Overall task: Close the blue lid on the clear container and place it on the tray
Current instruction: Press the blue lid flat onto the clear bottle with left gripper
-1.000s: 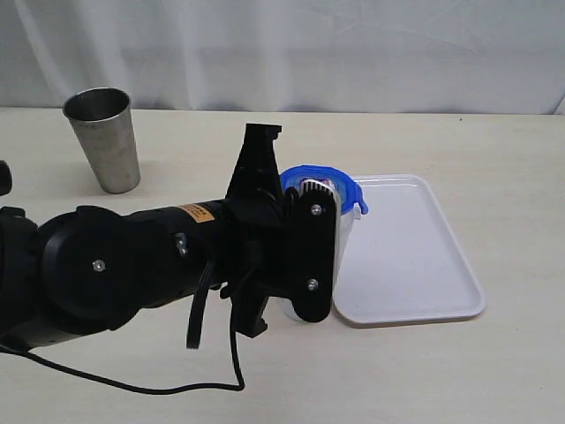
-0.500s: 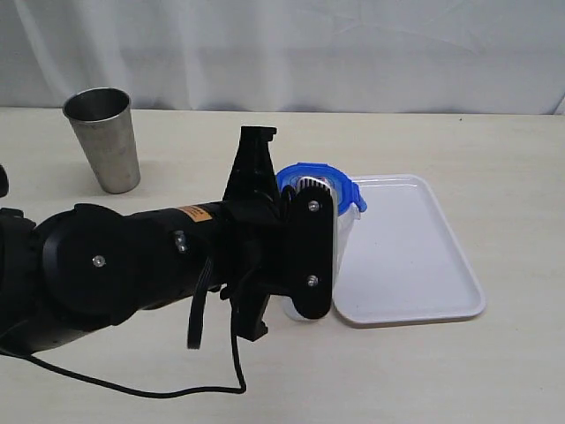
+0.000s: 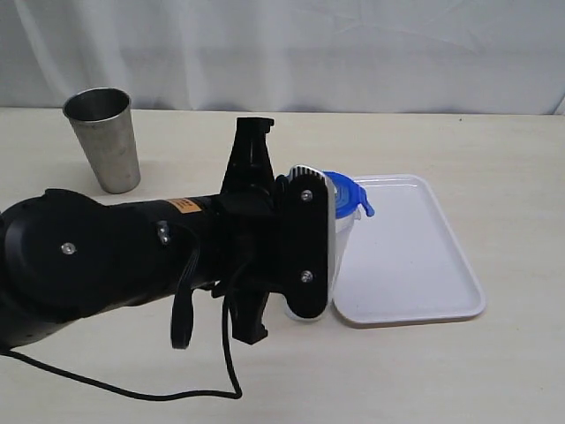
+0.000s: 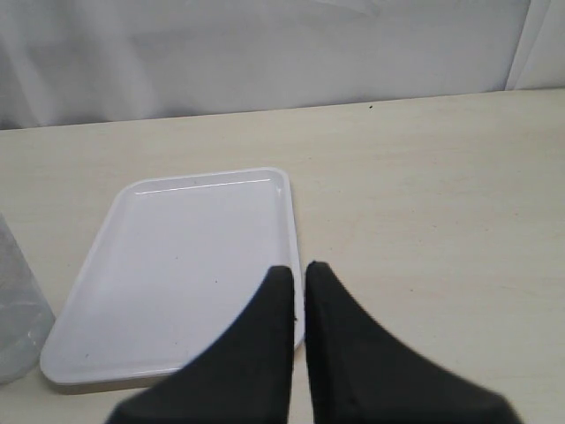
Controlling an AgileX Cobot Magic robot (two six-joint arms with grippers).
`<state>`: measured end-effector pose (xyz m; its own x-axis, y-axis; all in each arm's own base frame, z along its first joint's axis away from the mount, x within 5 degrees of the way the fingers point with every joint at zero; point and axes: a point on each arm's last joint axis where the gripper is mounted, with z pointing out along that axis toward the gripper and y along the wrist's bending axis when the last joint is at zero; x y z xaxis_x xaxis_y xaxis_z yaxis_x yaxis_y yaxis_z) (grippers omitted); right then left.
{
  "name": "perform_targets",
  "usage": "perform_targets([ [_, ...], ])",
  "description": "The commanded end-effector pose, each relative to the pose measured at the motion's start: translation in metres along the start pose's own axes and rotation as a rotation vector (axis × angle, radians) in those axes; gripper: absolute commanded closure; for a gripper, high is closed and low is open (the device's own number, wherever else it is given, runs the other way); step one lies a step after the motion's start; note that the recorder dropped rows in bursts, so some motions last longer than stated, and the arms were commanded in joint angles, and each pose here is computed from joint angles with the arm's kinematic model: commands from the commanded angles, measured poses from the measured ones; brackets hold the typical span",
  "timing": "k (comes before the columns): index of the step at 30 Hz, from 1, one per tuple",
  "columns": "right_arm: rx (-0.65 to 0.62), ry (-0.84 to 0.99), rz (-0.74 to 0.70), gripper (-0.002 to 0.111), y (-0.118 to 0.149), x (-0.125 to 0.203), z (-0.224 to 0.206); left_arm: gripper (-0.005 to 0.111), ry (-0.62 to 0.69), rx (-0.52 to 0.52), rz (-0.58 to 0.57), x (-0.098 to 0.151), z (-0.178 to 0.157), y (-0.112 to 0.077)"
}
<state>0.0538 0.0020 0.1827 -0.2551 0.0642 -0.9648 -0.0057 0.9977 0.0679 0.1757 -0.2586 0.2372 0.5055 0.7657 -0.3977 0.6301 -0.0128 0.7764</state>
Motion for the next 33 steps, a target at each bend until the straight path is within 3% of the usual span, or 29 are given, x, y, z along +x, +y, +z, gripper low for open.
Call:
perform_targets([
  [1, 0.002, -0.006, 0.004, 0.104, 0.0, 0.0, 0.0, 0.107, -0.014, 0.029, -0.014, -0.001, -0.001, -0.003],
  [17, 0.002, -0.006, 0.004, 0.104, 0.0, 0.0, 0.0, 0.107, 0.01, -0.003, -0.041, 0.001, -0.001, 0.0],
  [24, 0.002, -0.006, 0.004, 0.104, 0.0, 0.0, 0.0, 0.107, 0.062, 0.047, 0.018, 0.017, -0.002, -0.021],
  [33, 0.002, -0.006, 0.004, 0.104, 0.0, 0.0, 0.0, 0.107, 0.087, -0.005, 0.031, 0.019, -0.003, -0.016],
])
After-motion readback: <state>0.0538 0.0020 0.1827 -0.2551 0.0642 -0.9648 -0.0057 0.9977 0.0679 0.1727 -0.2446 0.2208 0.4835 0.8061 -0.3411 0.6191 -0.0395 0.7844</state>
